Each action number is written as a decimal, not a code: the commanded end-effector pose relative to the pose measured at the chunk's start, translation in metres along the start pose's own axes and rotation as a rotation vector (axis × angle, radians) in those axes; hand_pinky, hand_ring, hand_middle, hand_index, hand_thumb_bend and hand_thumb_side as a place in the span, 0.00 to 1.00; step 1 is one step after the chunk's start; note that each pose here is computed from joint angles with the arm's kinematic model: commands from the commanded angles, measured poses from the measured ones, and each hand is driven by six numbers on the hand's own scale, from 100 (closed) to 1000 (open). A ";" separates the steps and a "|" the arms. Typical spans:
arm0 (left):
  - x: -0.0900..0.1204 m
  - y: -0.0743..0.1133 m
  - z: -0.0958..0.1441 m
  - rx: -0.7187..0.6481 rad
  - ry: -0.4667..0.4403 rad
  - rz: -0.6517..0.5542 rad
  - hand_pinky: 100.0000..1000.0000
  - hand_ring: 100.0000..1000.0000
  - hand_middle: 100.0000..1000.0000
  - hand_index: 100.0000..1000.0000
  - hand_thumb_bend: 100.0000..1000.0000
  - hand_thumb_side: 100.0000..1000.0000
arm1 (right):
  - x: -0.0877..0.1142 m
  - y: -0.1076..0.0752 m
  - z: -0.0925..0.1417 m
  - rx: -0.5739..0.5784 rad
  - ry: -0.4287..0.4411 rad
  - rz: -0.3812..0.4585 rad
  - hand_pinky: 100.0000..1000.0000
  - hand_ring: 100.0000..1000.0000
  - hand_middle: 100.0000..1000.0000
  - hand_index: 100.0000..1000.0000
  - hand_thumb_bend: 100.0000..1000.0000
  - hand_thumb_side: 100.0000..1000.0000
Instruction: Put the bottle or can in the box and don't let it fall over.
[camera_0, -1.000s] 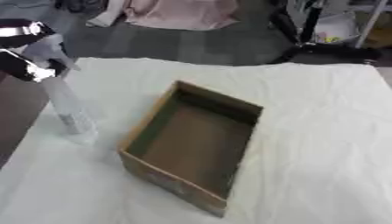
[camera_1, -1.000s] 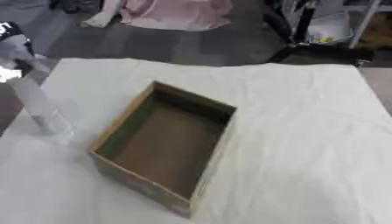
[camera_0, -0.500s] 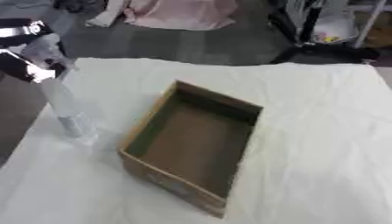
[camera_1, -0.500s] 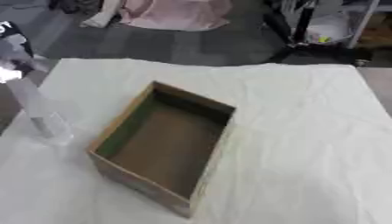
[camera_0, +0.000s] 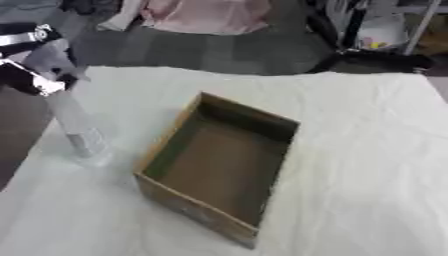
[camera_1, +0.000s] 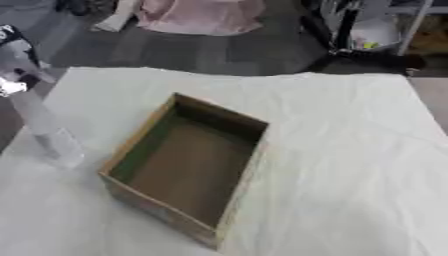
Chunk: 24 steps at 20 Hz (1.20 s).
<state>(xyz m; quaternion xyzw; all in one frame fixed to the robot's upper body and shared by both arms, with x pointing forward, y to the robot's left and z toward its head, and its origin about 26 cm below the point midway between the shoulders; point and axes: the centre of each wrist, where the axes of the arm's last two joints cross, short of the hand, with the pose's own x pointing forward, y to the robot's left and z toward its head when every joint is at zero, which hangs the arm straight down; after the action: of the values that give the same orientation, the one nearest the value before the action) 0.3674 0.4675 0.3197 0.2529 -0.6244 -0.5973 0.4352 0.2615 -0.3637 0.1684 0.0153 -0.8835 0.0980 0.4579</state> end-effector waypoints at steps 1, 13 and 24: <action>0.003 0.011 0.007 -0.058 -0.040 -0.061 0.00 0.00 0.00 0.09 0.00 0.00 | 0.009 -0.002 -0.002 0.004 -0.026 0.016 0.94 0.93 0.99 0.93 0.30 0.44; 0.020 0.028 0.008 -0.051 -0.092 -0.043 0.00 0.00 0.00 0.08 0.00 0.00 | 0.009 -0.004 -0.001 0.001 -0.019 0.019 0.94 0.93 0.99 0.93 0.30 0.44; 0.039 0.045 0.007 -0.010 -0.153 -0.083 0.00 0.00 0.00 0.07 0.00 0.00 | 0.011 -0.006 -0.001 -0.004 -0.015 0.023 0.94 0.93 0.99 0.93 0.30 0.44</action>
<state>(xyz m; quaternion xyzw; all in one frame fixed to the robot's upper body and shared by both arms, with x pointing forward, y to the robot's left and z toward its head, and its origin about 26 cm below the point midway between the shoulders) 0.3640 0.4418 0.3466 0.2138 -0.6568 -0.6007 0.4025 0.2596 -0.3661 0.1669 0.0130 -0.8822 0.0890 0.4622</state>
